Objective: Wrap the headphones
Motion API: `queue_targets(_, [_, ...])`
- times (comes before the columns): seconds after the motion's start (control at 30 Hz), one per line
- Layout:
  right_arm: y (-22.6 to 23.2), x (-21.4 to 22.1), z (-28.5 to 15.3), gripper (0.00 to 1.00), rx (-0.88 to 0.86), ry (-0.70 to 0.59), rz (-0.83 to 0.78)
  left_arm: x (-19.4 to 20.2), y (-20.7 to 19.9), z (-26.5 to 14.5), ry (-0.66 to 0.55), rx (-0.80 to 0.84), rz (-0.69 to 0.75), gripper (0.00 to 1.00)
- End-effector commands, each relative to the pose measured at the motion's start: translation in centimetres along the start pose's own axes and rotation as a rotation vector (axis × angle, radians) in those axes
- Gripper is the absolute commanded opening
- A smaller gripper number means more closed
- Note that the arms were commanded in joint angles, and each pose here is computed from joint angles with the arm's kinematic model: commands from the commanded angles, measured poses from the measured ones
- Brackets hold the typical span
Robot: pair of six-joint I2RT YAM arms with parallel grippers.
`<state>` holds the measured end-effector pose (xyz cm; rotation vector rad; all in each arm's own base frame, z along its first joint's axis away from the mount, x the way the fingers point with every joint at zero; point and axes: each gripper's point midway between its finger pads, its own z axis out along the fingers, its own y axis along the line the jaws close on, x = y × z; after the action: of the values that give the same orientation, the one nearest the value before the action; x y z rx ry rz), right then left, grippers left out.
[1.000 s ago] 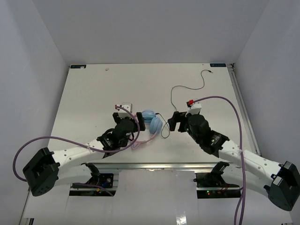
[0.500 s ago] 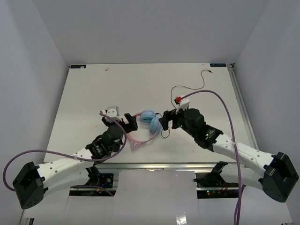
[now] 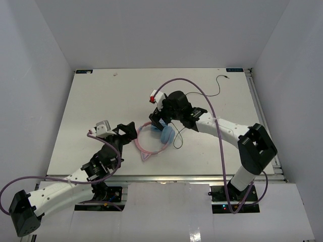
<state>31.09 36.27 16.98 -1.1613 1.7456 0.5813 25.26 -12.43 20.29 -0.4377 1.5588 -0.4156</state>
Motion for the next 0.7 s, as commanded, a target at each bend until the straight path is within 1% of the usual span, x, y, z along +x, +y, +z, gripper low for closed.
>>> queue_targets(0.0, [0.5,1.3,1.5,0.96,-0.110,0.075,-0.099,0.2,0.2,0.0,-0.002,-0.012,-0.001,0.98])
queue_targets(0.23, [0.2,6.3,3.9,0.92,-0.172,0.201,-0.095,0.8,0.0,0.3,0.016,-0.013,0.026,0.98])
queue_targets(0.43, [-0.3,8.7,4.7,0.86,-0.158,0.254,-0.077,0.8,-0.1,0.3,0.016,-0.001,0.026,0.98])
queue_targets(0.57, [-1.0,9.4,5.1,0.77,-0.120,0.274,-0.068,1.0,-0.2,0.3,0.021,0.007,0.034,0.98])
queue_targets(0.67, [-1.6,9.6,5.4,0.67,-0.080,0.274,-0.060,1.2,-0.5,0.3,0.028,0.023,0.046,0.97])
